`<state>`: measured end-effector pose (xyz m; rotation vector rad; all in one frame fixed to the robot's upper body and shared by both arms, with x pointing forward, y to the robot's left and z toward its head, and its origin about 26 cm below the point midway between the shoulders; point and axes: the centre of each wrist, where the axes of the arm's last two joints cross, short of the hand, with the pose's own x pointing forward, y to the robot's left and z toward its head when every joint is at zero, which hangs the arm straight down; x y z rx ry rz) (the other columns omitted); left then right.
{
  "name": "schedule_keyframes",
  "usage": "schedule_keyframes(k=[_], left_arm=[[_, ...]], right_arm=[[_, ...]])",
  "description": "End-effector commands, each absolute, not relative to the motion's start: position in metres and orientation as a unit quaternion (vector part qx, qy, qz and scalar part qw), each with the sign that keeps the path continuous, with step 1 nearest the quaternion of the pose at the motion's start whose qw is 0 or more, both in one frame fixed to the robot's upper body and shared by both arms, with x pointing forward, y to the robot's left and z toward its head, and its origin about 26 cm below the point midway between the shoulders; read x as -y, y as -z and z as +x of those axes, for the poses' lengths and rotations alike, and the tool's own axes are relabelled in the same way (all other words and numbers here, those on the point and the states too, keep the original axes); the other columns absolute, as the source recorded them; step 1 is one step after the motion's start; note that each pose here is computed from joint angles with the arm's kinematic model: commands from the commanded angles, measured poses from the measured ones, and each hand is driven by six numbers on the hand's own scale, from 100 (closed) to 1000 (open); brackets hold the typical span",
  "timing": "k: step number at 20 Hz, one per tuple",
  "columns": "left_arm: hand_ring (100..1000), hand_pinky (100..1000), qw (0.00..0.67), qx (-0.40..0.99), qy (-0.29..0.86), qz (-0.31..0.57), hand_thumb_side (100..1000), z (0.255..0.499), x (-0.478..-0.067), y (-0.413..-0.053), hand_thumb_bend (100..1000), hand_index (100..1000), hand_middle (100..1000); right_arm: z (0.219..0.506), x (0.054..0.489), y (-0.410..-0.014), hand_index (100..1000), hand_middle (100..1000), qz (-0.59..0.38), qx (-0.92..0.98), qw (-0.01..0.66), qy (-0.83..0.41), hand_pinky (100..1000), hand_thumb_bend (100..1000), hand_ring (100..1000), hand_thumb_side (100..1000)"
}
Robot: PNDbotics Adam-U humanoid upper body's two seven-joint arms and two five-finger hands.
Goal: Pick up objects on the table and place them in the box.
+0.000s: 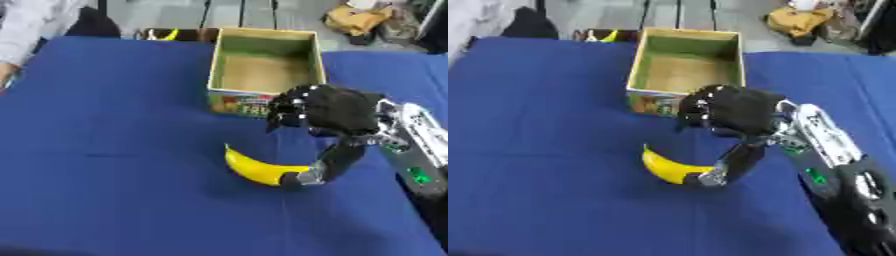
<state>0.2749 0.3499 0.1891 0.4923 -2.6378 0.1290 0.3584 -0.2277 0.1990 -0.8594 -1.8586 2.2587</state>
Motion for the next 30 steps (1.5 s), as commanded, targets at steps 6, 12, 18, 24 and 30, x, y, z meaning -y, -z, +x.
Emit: schedule_keyframes(k=[6, 12, 18, 24, 30], left_arm=[[714, 522, 0.209, 0.961, -0.032, 0.178, 1000, 0.273, -0.35, -0.201, 100, 708, 600], [714, 522, 0.207, 0.962, -0.032, 0.178, 1000, 0.274, -0.35, -0.203, 100, 707, 599], [714, 522, 0.205, 0.962, -0.032, 0.179, 1000, 0.274, -0.35, -0.203, 100, 707, 599], [715, 522, 0.205, 0.962, -0.032, 0.179, 1000, 0.274, -0.35, -0.204, 100, 707, 598], [715, 523, 0.205, 0.961, -0.032, 0.181, 1000, 0.274, -0.35, -0.205, 100, 707, 598]], right_arm=[[0.362, 0.225, -0.203, 784, 683, -0.285, 0.568, 0.022, -0.772, 731, 461, 827, 1000], [0.365, 0.219, -0.196, 780, 673, -0.281, 0.565, 0.032, -0.775, 731, 447, 826, 1000], [0.365, 0.214, -0.193, 777, 663, -0.283, 0.563, 0.037, -0.775, 728, 425, 823, 1000], [0.367, 0.21, -0.184, 774, 652, -0.283, 0.554, 0.047, -0.781, 725, 422, 820, 1000], [0.367, 0.208, -0.179, 766, 643, -0.28, 0.549, 0.05, -0.786, 724, 416, 818, 1000]])
